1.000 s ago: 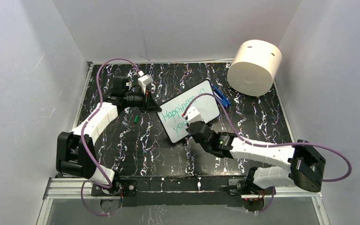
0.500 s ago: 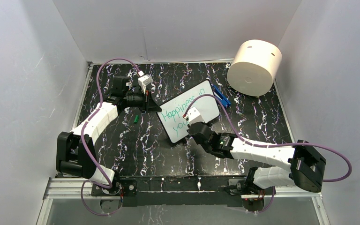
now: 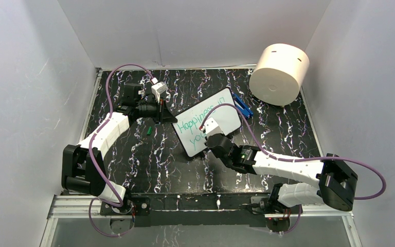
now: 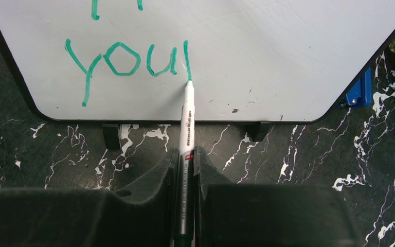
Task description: Write a sentence on the whiteboard
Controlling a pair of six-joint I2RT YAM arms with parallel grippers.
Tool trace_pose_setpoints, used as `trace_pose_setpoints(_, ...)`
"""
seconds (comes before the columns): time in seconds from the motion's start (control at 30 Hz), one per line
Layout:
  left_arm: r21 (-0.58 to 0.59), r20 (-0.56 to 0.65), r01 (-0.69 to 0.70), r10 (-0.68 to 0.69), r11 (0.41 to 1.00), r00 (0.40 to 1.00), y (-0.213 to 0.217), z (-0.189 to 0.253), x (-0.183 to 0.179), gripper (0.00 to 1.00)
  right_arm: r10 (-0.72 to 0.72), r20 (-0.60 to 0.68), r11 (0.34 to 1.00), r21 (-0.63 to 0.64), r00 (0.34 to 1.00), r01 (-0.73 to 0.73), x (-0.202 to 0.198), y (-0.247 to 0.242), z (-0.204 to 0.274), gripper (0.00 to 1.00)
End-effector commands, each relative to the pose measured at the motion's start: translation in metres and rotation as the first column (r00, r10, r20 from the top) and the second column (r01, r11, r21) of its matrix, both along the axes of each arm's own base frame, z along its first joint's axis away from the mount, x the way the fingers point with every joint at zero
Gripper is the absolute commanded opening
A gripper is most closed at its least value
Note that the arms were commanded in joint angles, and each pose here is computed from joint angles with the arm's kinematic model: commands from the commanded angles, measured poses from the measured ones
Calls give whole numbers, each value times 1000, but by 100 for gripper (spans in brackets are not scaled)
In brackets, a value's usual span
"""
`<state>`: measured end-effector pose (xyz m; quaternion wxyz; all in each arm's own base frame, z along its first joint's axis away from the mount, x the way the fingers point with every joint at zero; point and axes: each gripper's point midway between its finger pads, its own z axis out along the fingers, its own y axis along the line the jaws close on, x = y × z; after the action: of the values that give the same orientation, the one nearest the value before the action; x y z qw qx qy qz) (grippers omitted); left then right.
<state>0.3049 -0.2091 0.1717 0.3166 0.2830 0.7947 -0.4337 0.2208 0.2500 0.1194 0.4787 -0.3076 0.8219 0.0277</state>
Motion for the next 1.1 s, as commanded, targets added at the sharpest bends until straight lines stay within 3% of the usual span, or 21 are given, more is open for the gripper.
trace_pose_setpoints(0.0,152,-54,-57,66,987,996,17,-45,3,0,3,74,993,122,997,-12,15,25,38,0)
trace_pose_setpoints(1.07,171,-46,-64,73,983,996,20,-44,4,0,-28,92,989,150,995,14,23,8,55,0)
